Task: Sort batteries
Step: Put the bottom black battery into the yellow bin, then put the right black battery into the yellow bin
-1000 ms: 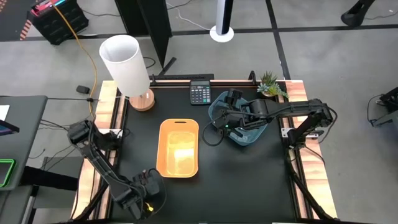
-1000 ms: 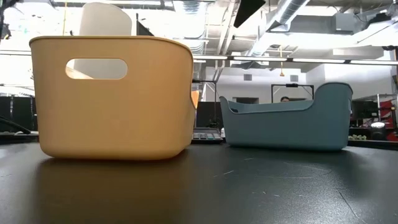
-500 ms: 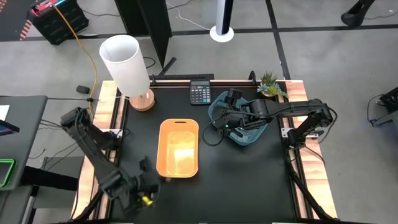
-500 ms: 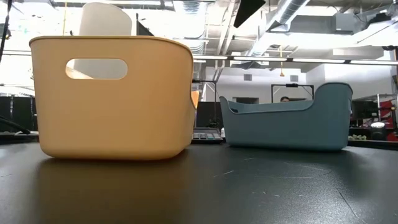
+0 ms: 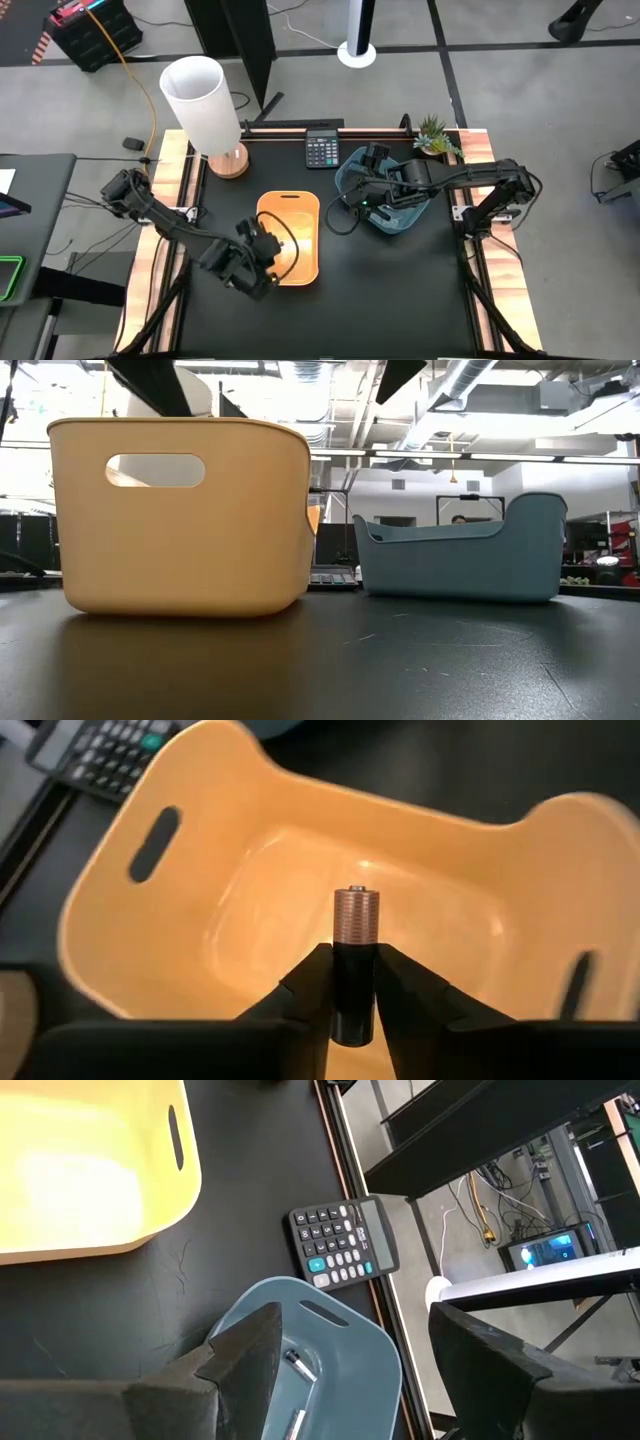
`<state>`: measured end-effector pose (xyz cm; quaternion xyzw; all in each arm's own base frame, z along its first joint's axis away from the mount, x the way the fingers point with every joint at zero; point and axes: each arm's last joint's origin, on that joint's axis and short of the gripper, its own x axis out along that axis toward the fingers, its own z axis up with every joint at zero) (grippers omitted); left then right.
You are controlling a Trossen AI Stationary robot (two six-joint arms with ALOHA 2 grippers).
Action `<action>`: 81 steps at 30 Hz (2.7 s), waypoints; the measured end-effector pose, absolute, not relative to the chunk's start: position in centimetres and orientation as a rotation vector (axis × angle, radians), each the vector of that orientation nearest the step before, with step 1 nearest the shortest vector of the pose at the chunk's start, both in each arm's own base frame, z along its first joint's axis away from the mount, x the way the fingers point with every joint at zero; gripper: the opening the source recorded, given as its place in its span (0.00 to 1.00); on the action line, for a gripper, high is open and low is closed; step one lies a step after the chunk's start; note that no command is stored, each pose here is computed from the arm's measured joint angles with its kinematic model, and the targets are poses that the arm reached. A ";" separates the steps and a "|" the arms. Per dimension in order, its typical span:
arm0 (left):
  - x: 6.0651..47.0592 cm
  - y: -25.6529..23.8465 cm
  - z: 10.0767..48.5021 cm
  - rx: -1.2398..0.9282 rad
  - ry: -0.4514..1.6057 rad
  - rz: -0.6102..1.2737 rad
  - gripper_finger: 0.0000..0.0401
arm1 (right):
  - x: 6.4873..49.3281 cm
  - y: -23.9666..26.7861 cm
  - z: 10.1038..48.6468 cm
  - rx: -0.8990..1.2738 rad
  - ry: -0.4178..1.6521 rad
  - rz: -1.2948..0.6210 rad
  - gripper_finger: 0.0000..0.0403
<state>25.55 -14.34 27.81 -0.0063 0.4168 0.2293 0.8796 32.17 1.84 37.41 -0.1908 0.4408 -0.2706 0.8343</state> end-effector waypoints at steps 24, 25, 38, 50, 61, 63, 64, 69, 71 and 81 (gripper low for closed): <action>18.5 -21.0 26.8 -0.084 1.039 0.313 0.46 | 32.1 2.1 37.4 -0.409 0.939 -0.564 0.67; 18.2 -21.3 26.5 -0.083 1.055 0.309 0.46 | 32.1 2.1 37.4 -0.409 0.939 -0.564 0.67; 18.9 -22.2 19.6 0.026 1.270 0.354 0.45 | 32.1 2.6 37.3 -0.387 0.929 -0.557 0.67; 20.1 -22.2 17.9 0.163 1.415 0.207 0.45 | 31.8 3.6 37.2 -0.393 0.940 -0.536 0.67; 17.8 -20.5 17.1 0.182 1.416 0.201 0.45 | 31.6 4.0 37.2 -0.394 0.942 -0.527 0.67; 17.6 -20.3 17.0 0.142 1.372 0.157 0.45 | 31.6 4.1 37.2 -0.398 0.946 -0.523 0.67; 17.5 -20.2 17.0 0.127 1.351 0.138 0.45 | 31.5 4.1 37.1 -0.399 0.949 -0.523 0.67; 17.2 -19.7 16.3 0.140 1.330 0.098 0.45 | 31.5 4.1 37.1 -0.391 0.947 -0.528 0.67; 17.0 -19.6 15.9 0.141 1.335 0.097 0.45 | 31.5 4.1 37.1 -0.390 0.947 -0.528 0.67; 17.1 -19.2 14.4 0.080 1.299 0.051 0.44 | 31.5 4.0 37.1 -0.386 0.949 -0.534 0.67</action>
